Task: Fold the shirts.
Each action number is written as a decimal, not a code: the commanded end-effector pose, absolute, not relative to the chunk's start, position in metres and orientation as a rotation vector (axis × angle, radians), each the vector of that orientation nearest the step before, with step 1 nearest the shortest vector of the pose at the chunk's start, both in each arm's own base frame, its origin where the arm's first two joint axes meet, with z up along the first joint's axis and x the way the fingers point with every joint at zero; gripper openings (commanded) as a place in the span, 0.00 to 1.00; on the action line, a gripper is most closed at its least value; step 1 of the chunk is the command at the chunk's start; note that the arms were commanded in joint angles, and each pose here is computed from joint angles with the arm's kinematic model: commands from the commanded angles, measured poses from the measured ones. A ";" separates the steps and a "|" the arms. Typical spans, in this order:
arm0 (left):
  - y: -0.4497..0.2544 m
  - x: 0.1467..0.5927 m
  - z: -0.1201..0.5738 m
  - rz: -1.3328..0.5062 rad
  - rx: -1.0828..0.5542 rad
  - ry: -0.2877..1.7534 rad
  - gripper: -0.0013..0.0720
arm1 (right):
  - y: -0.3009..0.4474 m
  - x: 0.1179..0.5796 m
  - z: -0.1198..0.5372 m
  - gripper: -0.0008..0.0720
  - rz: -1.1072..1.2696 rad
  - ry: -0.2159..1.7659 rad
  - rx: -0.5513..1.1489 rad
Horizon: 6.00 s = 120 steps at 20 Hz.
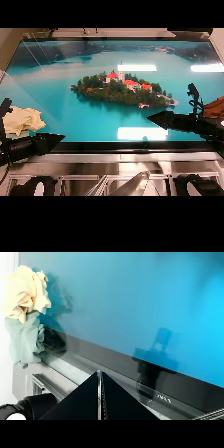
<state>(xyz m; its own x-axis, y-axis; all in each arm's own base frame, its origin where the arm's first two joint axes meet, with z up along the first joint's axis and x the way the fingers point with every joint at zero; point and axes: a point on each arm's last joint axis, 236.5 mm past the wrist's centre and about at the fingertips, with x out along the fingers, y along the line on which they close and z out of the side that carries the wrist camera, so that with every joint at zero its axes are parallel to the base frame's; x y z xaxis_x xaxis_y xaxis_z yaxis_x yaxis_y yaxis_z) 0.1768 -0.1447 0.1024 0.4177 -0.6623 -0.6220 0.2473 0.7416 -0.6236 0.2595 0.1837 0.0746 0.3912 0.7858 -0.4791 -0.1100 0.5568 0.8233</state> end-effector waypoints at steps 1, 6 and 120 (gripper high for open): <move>-0.144 0.177 0.102 -0.597 -0.481 0.985 0.04 | 0.184 0.259 0.075 0.07 0.654 1.015 0.795; -0.081 0.217 0.115 -0.344 -0.270 0.906 0.19 | 0.184 0.259 0.075 0.07 0.654 1.015 0.795; -0.102 0.470 0.098 -0.582 -0.469 0.970 0.50 | 0.167 0.483 0.071 0.73 0.684 0.989 0.665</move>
<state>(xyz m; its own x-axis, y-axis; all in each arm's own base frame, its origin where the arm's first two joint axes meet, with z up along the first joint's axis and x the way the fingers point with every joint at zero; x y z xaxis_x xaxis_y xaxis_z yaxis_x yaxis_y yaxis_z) 0.4476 -0.1074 0.1959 0.5928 -0.6188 -0.5154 0.3599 0.7761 -0.5179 0.4568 0.1675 0.1725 0.4975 0.7517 -0.4330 -0.3956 0.6408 0.6579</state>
